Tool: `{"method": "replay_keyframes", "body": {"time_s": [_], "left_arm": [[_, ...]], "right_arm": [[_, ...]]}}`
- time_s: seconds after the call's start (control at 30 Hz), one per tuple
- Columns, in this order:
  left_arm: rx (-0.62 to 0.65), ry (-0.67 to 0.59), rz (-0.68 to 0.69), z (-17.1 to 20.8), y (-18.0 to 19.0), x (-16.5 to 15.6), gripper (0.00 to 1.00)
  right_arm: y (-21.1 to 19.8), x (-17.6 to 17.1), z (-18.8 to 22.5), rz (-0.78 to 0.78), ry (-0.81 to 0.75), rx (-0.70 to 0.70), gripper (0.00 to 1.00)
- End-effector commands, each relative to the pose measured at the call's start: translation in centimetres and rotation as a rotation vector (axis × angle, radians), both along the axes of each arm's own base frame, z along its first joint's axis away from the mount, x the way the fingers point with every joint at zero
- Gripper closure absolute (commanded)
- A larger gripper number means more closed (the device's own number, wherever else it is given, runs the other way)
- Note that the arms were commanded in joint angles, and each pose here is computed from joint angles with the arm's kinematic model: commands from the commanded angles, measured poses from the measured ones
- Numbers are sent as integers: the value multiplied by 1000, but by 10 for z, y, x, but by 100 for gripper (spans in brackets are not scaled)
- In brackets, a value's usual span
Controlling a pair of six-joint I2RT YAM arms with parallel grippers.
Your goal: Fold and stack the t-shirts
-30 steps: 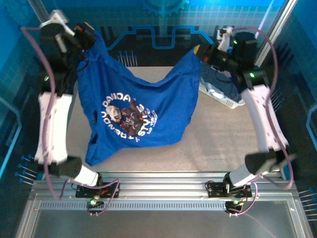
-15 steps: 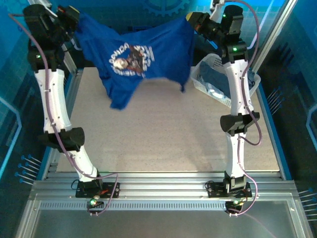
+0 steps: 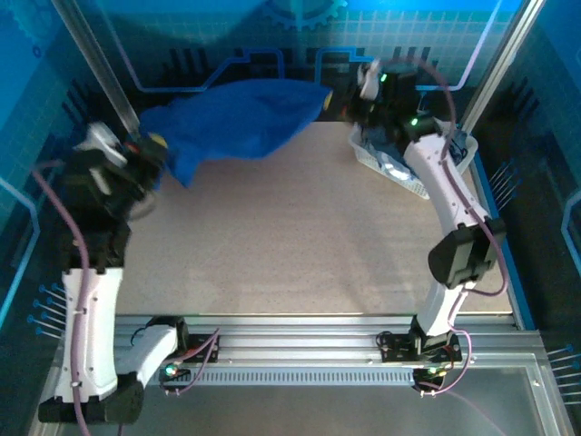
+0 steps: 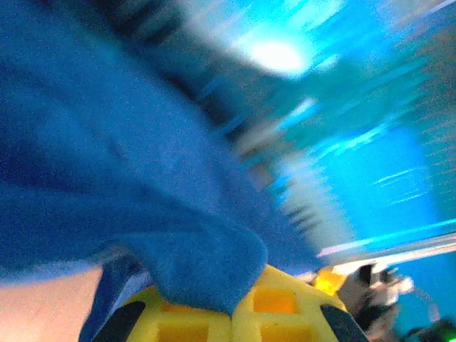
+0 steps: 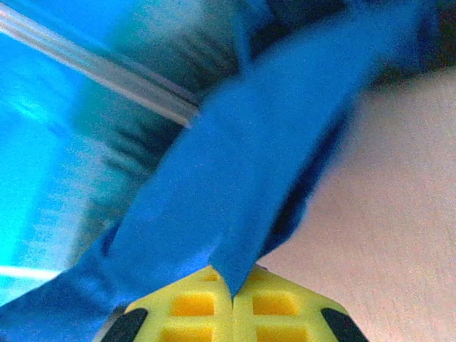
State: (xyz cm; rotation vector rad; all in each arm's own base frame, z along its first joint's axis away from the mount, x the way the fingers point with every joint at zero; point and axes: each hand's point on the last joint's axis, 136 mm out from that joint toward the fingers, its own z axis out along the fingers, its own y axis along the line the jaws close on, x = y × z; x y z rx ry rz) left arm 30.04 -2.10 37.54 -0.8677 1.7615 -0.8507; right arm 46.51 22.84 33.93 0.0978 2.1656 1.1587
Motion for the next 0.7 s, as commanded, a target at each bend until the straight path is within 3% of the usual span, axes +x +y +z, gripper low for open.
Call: {"method": "replay_keyframes", "body": {"time_s": [0.0, 0.1, 0.2, 0.4, 0.67], "left_arm": [[-96, 476, -15, -169, -18, -47, 100], [-159, 647, -37, -253, -35, -86, 100], [-268, 728, -47, -305, -52, -110, 100], [-307, 792, -38, -327, -61, -132, 100], [-335, 775, -72, -324, -75, -107, 100]], "right_arm": [[-8, -39, -118, -25, 215, -141, 100], [-17, -71, -201, -34, 373, -234, 100], [-30, -89, -253, -44, 486, -356, 100], [-73, -116, -290, -139, 623, -572, 100], [-141, -141, -293, -336, 705, -641, 100]]}}
